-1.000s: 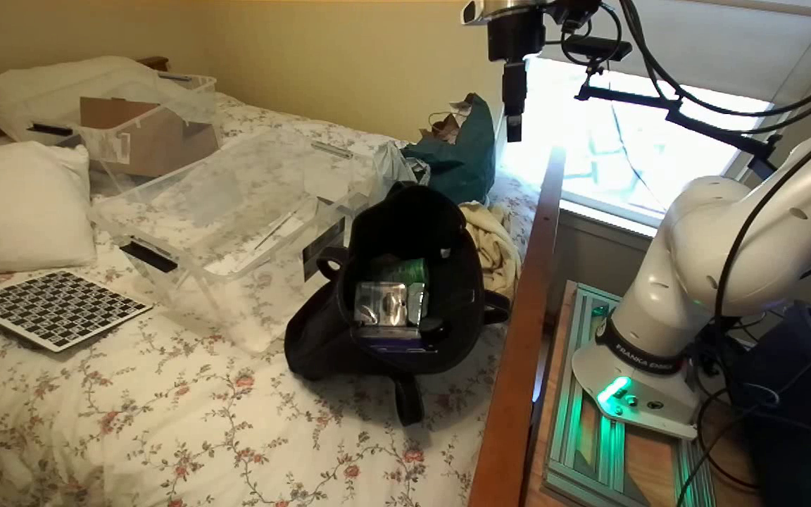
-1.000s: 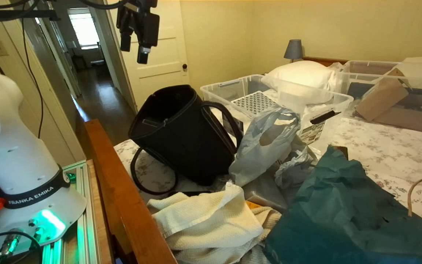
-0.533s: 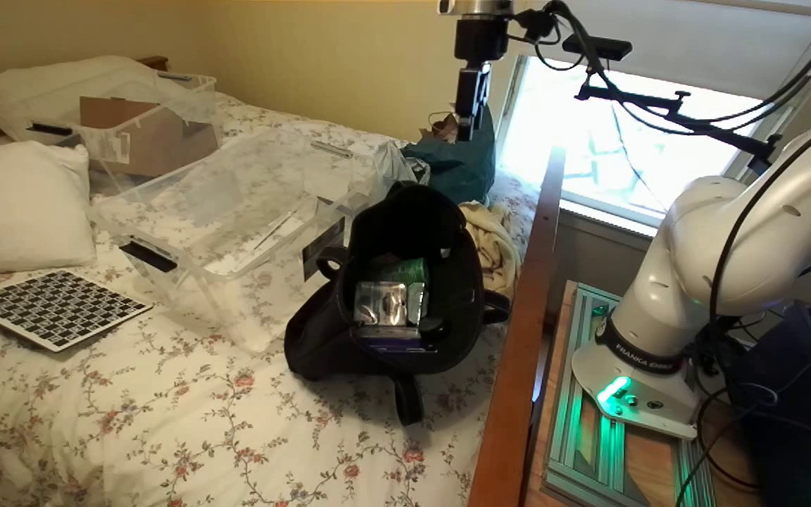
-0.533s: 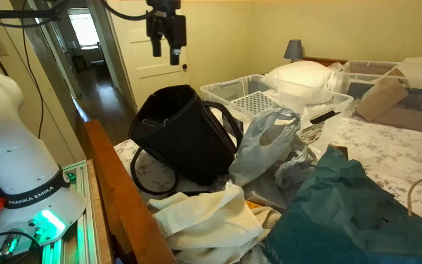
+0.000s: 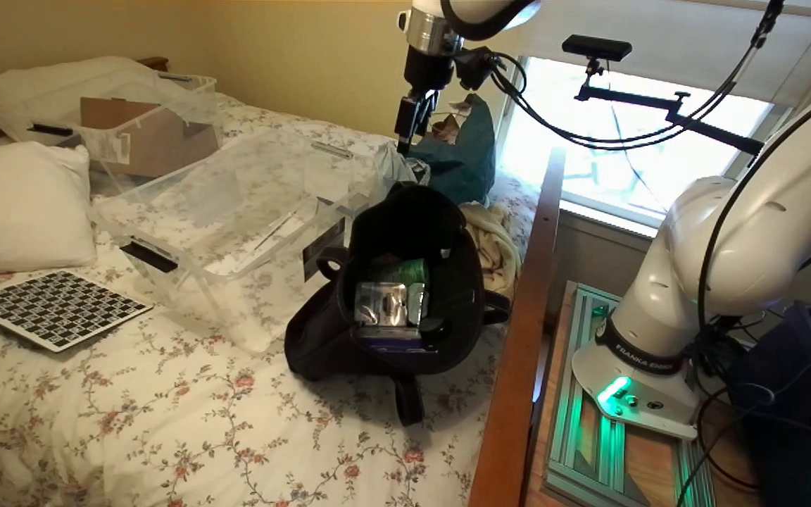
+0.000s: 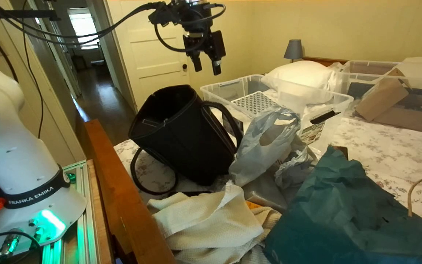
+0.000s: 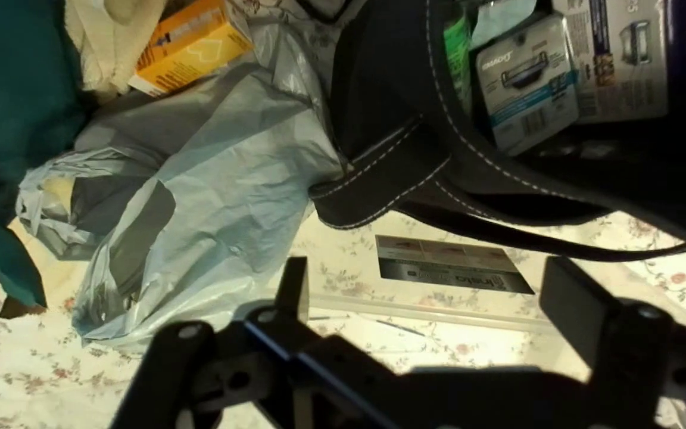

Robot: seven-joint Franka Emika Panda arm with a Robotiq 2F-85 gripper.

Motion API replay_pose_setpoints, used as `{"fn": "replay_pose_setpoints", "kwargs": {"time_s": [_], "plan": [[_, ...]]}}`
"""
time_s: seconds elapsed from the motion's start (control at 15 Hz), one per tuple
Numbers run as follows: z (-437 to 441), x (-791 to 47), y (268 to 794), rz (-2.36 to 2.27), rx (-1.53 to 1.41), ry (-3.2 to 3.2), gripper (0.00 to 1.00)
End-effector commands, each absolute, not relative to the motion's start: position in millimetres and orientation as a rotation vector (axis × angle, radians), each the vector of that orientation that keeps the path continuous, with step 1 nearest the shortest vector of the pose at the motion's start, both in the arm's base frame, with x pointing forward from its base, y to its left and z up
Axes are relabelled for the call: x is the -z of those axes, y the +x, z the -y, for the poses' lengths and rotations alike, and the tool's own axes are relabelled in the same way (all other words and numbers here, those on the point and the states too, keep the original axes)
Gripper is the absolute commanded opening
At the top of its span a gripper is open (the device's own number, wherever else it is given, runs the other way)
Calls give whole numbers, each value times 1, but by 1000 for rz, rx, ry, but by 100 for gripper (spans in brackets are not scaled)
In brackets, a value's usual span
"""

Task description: Remove the object from the bag and put it in the bucket

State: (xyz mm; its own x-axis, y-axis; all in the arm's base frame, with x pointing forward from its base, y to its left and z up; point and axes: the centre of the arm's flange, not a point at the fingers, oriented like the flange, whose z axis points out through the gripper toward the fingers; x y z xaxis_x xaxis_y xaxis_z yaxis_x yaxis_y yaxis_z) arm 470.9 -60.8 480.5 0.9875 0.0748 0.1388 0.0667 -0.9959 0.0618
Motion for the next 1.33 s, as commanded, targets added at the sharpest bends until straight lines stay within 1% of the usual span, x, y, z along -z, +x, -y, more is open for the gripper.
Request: {"fn": "replay_pose_setpoints", "kwargs": {"time_s": [0.0, 0.13, 0.53, 0.93, 1.0, 1.27], "plan": [[39, -488, 454, -131, -353, 3093, 100], [26, -488, 451, -181, -379, 3124, 100], [-2, -459, 435, -367, -283, 3240, 100], [18, -400, 420, -261, -152, 3332, 100], [12, -418, 426, -280, -153, 3296, 100], [13, -415, 426, -276, -143, 3297, 100]]}}
